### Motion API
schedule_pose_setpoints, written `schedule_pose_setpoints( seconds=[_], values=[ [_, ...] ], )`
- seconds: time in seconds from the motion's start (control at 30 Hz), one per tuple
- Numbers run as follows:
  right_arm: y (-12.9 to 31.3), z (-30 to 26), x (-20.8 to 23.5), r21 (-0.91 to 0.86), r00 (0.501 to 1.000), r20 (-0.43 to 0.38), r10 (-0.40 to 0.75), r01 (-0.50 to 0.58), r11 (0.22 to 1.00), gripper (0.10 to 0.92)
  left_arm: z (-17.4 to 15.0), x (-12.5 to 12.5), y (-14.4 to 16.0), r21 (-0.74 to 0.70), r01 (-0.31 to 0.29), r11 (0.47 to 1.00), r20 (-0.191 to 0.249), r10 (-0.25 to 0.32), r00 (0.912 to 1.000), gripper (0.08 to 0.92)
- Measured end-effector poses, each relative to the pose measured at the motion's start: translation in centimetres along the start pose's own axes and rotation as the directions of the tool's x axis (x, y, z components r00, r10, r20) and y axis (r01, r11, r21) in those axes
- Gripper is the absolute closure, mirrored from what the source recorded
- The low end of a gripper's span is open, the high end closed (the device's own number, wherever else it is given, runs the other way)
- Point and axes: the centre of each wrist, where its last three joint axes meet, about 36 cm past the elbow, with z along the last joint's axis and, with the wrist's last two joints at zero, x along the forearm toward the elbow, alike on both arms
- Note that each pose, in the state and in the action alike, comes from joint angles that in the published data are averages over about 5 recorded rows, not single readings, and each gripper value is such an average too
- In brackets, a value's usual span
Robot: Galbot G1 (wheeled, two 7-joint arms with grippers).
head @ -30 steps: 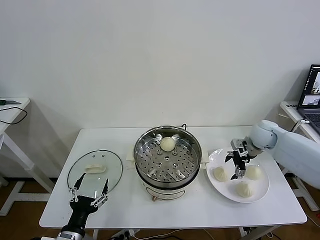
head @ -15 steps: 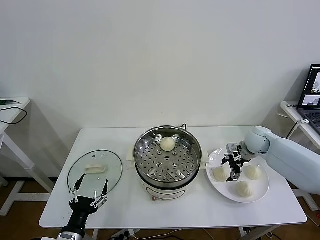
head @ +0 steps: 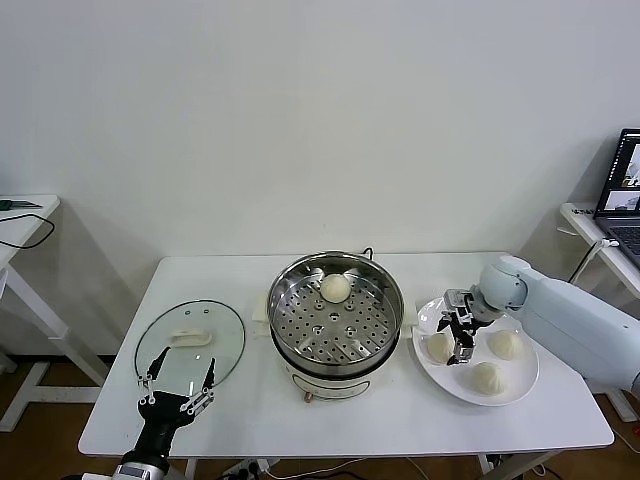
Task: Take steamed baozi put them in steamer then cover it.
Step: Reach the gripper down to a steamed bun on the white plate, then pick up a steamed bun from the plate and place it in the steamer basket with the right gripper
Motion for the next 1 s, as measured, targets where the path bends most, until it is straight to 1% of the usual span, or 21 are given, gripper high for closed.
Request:
schedule_pose_setpoints(
  seconds=[0.2,0.43,0.77,1.0],
  values=[
    [-0.1,-0.1,-0.1,0.006,1.0,-0.005,-0.003,0.003,1.0,0.25,0.0,0.0,-0.1,0.003,0.0,1.0,0.001,0.0,1.0,0.177],
    [-0.1,0.0,-0.1,0.008,1.0,-0.006,-0.006,0.006,1.0,0.324,0.0,0.0,-0.2,0.006,0.0,1.0,0.003,0.0,1.0,0.177],
    [-0.1,0.0,0.5,0.011,1.0,-0.002,-0.003,0.003,1.0,0.338,-0.2,-0.1,-0.3,0.008,0.002,1.0,0.008,-0.002,1.0,0.177],
    [0.0,0.2,2.5,0.008,1.0,0.003,0.001,-0.001,1.0,0.336,-0.3,0.0,-0.3,0.009,0.002,1.0,0.01,-0.002,0.9999,0.177]
  ],
)
